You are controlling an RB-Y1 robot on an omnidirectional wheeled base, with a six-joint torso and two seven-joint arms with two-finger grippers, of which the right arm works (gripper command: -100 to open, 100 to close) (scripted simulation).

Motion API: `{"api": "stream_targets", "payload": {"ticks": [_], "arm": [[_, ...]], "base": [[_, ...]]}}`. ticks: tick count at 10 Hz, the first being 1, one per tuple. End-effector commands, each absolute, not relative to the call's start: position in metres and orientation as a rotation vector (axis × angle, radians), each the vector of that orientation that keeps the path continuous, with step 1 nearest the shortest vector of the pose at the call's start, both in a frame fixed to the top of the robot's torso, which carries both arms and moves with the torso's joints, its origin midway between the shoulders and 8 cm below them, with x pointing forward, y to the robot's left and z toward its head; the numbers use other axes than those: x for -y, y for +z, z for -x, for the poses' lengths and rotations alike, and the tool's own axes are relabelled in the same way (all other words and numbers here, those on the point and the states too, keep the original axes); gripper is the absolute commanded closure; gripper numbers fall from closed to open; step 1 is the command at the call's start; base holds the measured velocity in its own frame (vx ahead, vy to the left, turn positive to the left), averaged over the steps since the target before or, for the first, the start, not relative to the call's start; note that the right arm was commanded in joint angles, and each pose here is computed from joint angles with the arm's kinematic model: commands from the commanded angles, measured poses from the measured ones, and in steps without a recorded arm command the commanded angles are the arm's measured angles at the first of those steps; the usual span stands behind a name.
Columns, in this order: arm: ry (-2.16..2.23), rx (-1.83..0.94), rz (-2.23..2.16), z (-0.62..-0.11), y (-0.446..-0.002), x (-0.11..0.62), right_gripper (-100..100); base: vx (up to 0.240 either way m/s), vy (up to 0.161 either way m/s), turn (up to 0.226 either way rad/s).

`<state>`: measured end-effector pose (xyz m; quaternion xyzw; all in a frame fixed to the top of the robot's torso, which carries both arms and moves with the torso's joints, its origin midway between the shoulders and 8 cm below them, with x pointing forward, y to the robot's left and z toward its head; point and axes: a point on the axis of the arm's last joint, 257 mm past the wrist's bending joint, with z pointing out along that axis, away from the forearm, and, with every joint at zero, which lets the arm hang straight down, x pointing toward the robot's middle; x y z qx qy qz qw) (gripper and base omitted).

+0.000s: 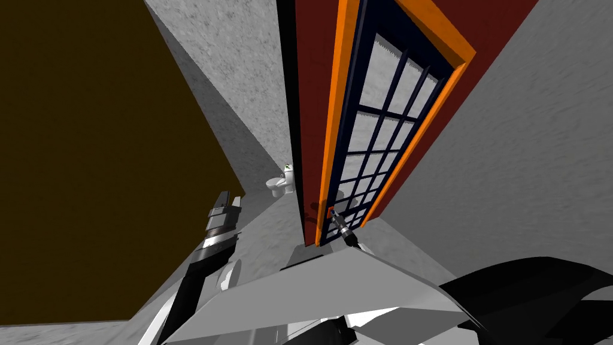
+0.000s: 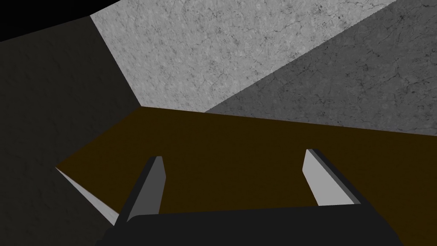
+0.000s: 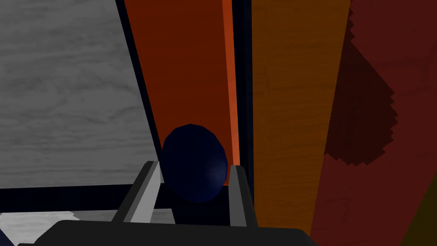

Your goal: Pull the door open

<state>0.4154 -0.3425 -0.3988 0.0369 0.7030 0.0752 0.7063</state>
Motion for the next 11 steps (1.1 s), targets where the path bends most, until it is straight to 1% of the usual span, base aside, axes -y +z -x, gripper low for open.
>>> {"api": "stream_targets", "payload": {"ticks": [1, 11], "arm": [[0.201, -1.572, -0.102, -0.413, -0.403, 0.335, 100], [0.427, -1.559, -0.283, -0.418, -0.402, 0.322, 100]], "base": [[-0.042, -0.001, -0.008], [-0.044, -0.002, -0.021]]}}
